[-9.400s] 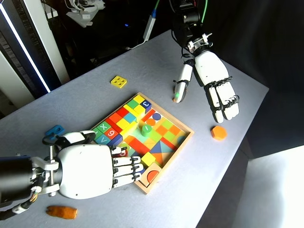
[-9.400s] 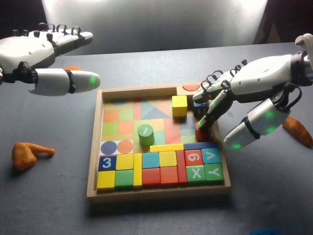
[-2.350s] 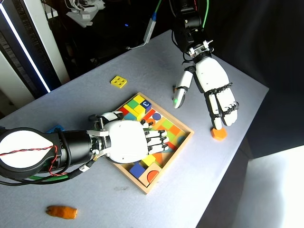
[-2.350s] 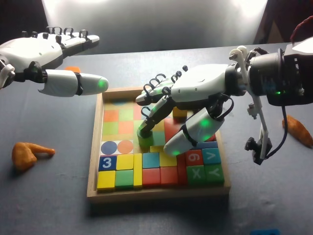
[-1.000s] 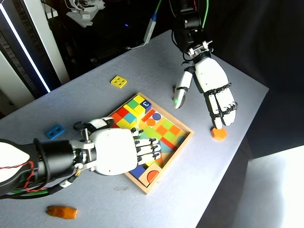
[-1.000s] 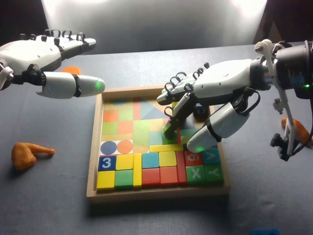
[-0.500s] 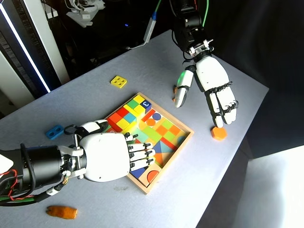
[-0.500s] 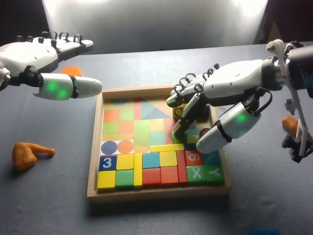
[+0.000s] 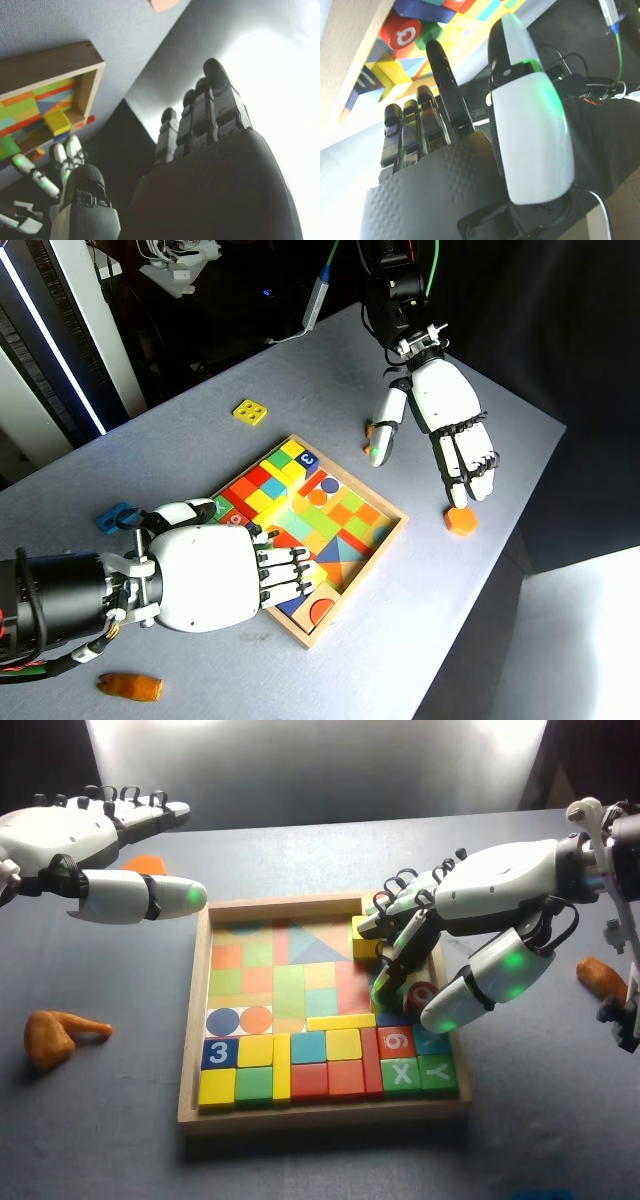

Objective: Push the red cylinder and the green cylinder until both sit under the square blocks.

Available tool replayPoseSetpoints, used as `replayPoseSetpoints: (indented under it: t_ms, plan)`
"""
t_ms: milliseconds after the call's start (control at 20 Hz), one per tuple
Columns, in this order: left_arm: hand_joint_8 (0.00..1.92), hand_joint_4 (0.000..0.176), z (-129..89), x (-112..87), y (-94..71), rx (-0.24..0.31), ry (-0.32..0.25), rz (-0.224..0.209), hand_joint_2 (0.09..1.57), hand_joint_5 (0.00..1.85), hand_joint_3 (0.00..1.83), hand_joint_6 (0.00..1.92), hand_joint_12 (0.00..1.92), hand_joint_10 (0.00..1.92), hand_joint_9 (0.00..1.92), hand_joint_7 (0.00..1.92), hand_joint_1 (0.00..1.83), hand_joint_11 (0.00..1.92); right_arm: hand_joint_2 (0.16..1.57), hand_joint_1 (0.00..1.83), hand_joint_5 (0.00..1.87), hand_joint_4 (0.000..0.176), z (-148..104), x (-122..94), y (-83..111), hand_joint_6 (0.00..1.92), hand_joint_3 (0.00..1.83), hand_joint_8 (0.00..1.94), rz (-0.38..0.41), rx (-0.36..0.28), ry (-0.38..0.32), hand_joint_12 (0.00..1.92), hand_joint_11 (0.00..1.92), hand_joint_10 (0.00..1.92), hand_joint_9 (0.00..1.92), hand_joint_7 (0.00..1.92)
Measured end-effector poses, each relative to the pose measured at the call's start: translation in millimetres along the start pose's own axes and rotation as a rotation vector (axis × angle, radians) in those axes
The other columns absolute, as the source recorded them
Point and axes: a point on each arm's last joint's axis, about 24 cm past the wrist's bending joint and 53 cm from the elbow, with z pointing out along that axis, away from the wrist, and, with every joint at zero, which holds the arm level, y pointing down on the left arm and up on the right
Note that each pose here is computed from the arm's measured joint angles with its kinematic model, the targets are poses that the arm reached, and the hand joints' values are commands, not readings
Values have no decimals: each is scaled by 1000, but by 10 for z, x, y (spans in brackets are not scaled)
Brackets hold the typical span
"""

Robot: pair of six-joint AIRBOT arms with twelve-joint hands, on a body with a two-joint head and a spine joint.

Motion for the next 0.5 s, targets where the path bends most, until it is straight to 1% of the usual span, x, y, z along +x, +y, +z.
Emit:
replayPoseSetpoints:
  t_ms: [50, 100, 150, 200, 250, 300, 350, 400, 450, 500]
  plan:
    - [0, 148, 0, 0, 0, 0, 0, 0, 1091, 11, 0, 1, 601, 6, 73, 0, 0, 0, 1078, 366, 711, 92, -5, -1, -4, 2, 0, 3, 2, 2, -1, 331, 0, 0, 0, 99]
    - [0, 152, -5, 2, 4, 0, 0, 0, 1082, 8, 0, 0, 622, 3, 72, 0, 0, 0, 1079, 363, 710, 90, -11, 1, -6, 1, 0, 2, 1, 2, 1, 326, 0, 0, 0, 98]
    - [0, 147, -7, -1, 8, -2, 0, -2, 1094, 3, 0, 1, 656, 4, 79, 0, 0, 0, 1080, 367, 712, 81, -19, 6, -6, 1, 0, 1, 2, 3, 2, 309, 0, 0, 0, 99]
    - [0, 141, -9, -6, 14, -4, -1, -4, 1097, 3, 1, 0, 636, 2, 72, 0, 0, 0, 1085, 343, 700, 91, -32, 11, -19, 0, 3, 0, 4, 6, 3, 305, 0, 0, 0, 96]
    - [0, 130, -9, -9, 13, -3, -2, -6, 1100, 8, 1, 1, 572, 3, 60, 0, 0, 0, 1084, 343, 699, 95, -34, 13, -22, 1, 1, 0, 12, 7, 2, 302, 0, 0, 0, 95]
    - [0, 151, -15, -11, 18, -2, -4, -3, 1073, 11, 0, 1, 620, 6, 73, 0, 0, 0, 1083, 327, 693, 100, -39, 15, -23, 0, 1, 0, 11, 7, 2, 294, 0, 0, 0, 89]
    - [0, 152, -17, -3, 24, -3, -3, -3, 1061, 12, 0, 0, 528, 12, 42, 0, 0, 0, 1075, 348, 700, 98, -44, 23, -15, 3, 0, 2, 11, 6, 4, 295, 0, 0, 0, 94]
    - [0, 157, -18, 1, 28, -4, -2, -3, 1064, 13, 0, 0, 482, 7, 31, 0, 0, 0, 1072, 358, 703, 98, -53, 34, -19, 4, 0, 3, 15, 8, 5, 298, 0, 0, 0, 96]
    - [0, 165, -18, 4, 33, -6, -1, -3, 1060, 11, 0, 2, 558, 9, 48, 0, 0, 0, 1070, 369, 716, 90, -73, 35, -24, 4, 0, 4, 13, 9, 6, 342, 0, 0, 0, 112]
    - [0, 167, -20, 5, 35, -6, -1, -4, 1057, 5, 0, 0, 552, 3, 42, 0, 0, 0, 1077, 366, 724, 80, -81, 43, -25, 3, 0, 3, 14, 11, 6, 379, 0, 0, 0, 120]
